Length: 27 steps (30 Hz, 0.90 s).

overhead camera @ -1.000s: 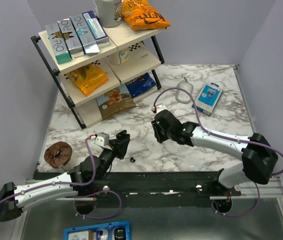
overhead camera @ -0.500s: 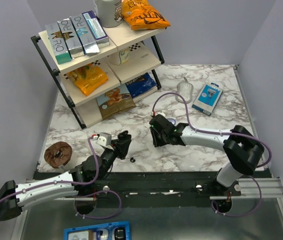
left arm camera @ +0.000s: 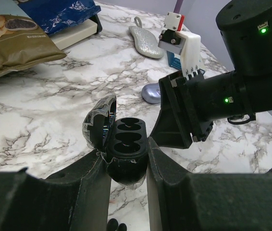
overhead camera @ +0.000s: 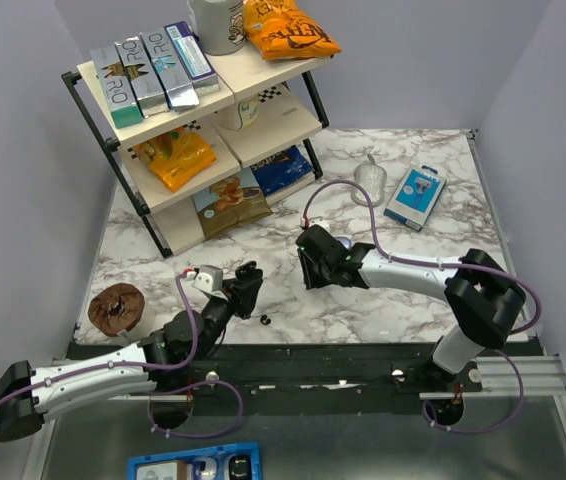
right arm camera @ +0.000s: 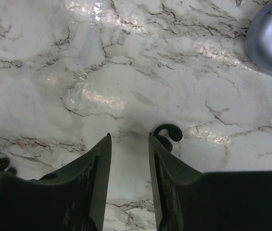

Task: Insert the wireless bluetooth earbuds into the charging case
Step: Pick up the earbud from the center of the board.

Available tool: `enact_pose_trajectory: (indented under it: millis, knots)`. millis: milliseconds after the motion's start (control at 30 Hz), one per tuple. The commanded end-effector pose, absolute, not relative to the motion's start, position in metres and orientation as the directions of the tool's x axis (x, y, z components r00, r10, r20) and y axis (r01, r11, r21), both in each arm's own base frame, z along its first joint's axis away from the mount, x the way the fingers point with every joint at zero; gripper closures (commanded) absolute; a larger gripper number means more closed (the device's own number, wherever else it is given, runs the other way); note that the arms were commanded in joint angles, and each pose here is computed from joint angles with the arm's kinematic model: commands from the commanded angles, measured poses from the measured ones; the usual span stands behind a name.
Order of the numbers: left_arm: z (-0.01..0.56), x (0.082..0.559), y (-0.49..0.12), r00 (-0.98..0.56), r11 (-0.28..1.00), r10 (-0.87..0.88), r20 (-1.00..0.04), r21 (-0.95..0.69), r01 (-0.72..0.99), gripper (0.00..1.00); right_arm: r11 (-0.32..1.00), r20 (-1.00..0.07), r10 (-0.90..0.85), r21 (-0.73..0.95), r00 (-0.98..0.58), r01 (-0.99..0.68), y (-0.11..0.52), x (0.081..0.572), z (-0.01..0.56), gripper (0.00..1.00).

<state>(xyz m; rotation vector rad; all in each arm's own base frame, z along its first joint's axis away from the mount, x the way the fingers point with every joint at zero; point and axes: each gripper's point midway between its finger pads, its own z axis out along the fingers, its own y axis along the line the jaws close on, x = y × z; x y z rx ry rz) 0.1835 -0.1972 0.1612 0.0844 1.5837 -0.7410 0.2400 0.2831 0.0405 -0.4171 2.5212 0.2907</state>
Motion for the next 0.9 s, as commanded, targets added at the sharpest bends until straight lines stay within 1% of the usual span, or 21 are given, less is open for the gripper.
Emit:
enact_pose_trajectory:
  millis: [0,233,467,600,800,867]
  knots:
    - [0.123,0.178,-0.196,-0.211,0.796,-0.305,-0.929,-0.371,0.479,1.00,0.936,-0.584,-0.232,0.084,-0.778,-0.342,0.284,0.254,0.042,0.55]
    - [0.123,0.177,-0.197,-0.212,0.795,-0.305,-0.928,-0.371,0.480,1.00,0.950,-0.551,-0.234,0.046,-0.801,-0.310,0.268,0.253,0.023,0.55]
    - [0.120,0.177,-0.196,-0.216,0.796,-0.306,-0.927,-0.374,0.477,1.00,0.952,-0.560,-0.236,0.033,-0.794,-0.306,0.261,0.251,0.025,0.55]
    - [0.120,0.177,-0.196,-0.217,0.795,-0.305,-0.927,-0.373,0.478,1.00,0.951,-0.547,-0.247,0.022,-0.800,-0.308,0.255,0.246,0.021,0.56]
    - [0.119,0.177,-0.196,-0.219,0.793,-0.309,-0.925,-0.378,0.477,1.00,0.954,-0.516,-0.253,0.008,-0.818,-0.299,0.246,0.238,0.008,0.61]
    - [0.118,0.177,-0.196,-0.221,0.794,-0.308,-0.925,-0.378,0.476,1.00,0.956,-0.515,-0.250,0.004,-0.820,-0.294,0.244,0.237,0.008,0.64]
